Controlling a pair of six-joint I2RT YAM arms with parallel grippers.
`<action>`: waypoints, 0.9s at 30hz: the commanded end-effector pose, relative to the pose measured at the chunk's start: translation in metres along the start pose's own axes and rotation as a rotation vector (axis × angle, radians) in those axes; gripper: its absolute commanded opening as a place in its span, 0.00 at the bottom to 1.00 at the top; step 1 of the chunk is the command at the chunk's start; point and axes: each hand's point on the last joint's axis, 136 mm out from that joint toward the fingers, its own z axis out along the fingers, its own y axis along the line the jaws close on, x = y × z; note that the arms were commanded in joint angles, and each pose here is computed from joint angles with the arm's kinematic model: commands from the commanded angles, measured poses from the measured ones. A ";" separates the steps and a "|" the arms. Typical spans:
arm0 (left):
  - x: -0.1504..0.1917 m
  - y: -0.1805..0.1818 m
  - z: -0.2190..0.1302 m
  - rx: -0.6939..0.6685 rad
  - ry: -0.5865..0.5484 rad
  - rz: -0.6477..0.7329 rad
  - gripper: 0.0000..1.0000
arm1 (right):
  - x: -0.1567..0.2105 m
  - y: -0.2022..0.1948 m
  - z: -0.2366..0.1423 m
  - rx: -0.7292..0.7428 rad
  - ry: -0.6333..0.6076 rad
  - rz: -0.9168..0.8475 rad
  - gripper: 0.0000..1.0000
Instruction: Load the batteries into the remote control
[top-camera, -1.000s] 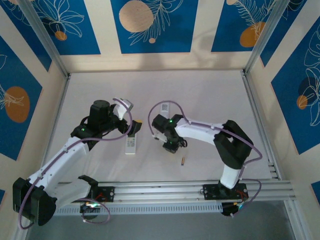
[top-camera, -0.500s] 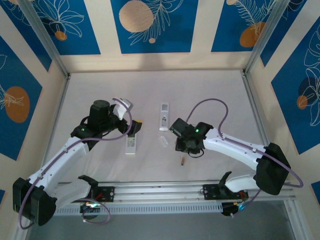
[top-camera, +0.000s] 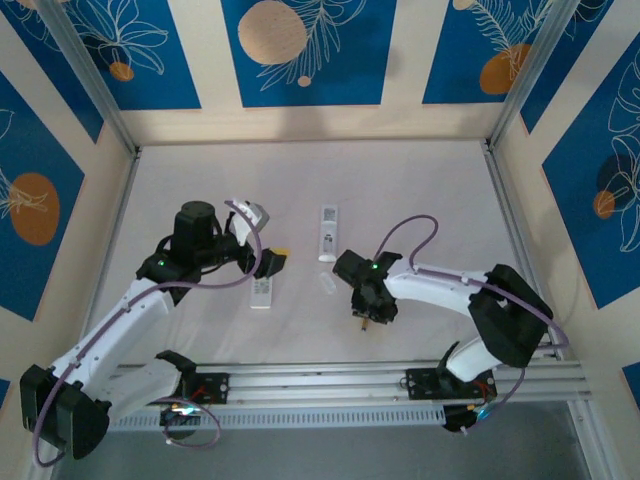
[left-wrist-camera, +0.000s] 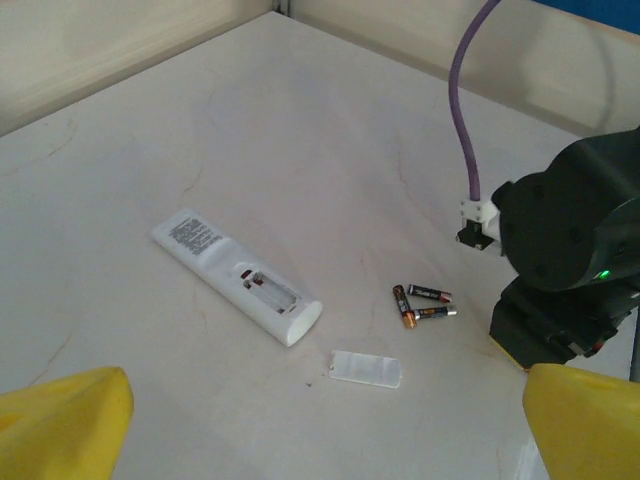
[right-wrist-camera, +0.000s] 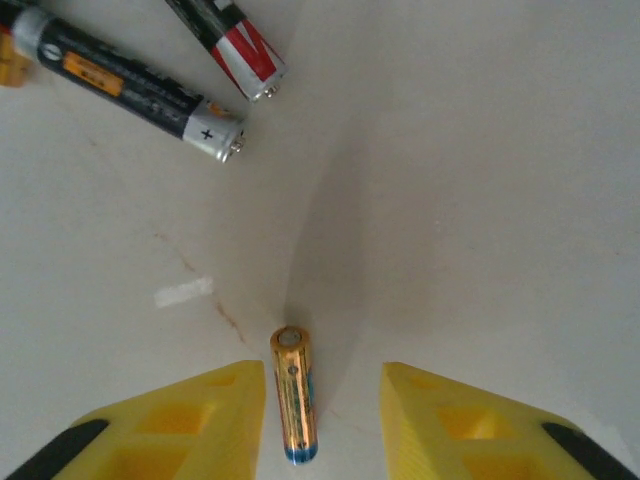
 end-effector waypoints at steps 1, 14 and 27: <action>-0.003 -0.010 -0.002 0.038 -0.021 0.042 1.00 | 0.001 0.004 0.002 0.011 0.008 0.028 0.31; -0.003 -0.006 -0.002 0.018 -0.020 0.039 1.00 | 0.008 -0.002 0.015 0.017 0.028 0.076 0.23; -0.003 -0.003 -0.002 0.000 -0.020 0.039 1.00 | -0.037 0.027 -0.061 -0.130 -0.238 -0.022 0.10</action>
